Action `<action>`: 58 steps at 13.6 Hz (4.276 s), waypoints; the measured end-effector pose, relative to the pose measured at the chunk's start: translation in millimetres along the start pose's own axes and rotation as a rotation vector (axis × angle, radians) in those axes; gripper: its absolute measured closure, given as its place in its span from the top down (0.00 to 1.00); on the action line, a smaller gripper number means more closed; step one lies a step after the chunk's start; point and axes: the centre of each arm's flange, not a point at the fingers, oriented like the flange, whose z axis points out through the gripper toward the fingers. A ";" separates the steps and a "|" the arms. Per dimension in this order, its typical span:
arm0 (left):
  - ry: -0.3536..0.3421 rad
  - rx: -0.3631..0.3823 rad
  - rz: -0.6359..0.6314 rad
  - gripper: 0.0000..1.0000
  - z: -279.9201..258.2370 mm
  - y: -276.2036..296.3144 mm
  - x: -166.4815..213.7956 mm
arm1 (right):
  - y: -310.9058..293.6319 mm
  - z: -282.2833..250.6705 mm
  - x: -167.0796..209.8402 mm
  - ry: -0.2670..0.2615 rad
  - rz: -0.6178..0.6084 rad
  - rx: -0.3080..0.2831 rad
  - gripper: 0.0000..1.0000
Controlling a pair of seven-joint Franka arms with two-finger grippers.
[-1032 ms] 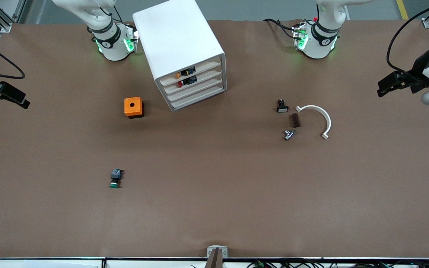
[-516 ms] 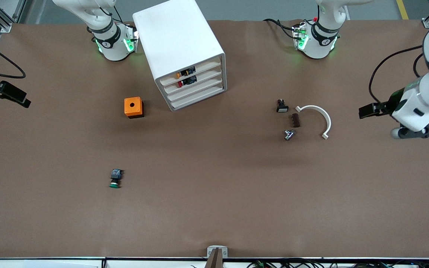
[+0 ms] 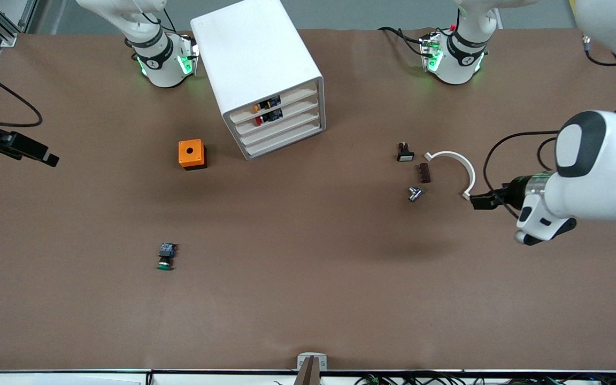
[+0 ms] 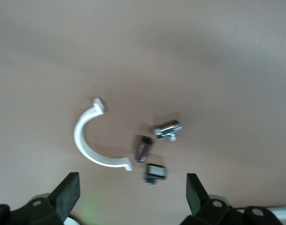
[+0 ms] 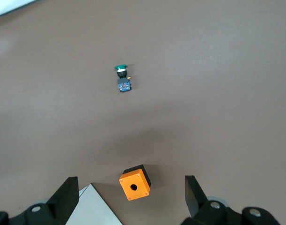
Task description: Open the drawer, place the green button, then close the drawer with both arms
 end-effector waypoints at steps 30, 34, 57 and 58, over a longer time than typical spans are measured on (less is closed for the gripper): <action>-0.697 0.226 -1.457 0.97 239.5 252.0 -118.7 | -67.2 406.0 103.3 0.062 0.134 -0.183 0.98; -0.747 0.343 -1.569 0.96 273.4 271.7 -147.2 | -71.1 410.2 100.3 0.056 0.132 -0.181 0.84; -0.728 0.546 -1.544 0.10 358.8 304.5 -221.0 | -137.1 348.7 85.4 0.015 0.442 -0.214 0.44; -0.729 0.517 -1.552 0.10 347.8 301.1 -203.5 | -150.2 338.7 78.9 0.021 0.473 -0.211 0.44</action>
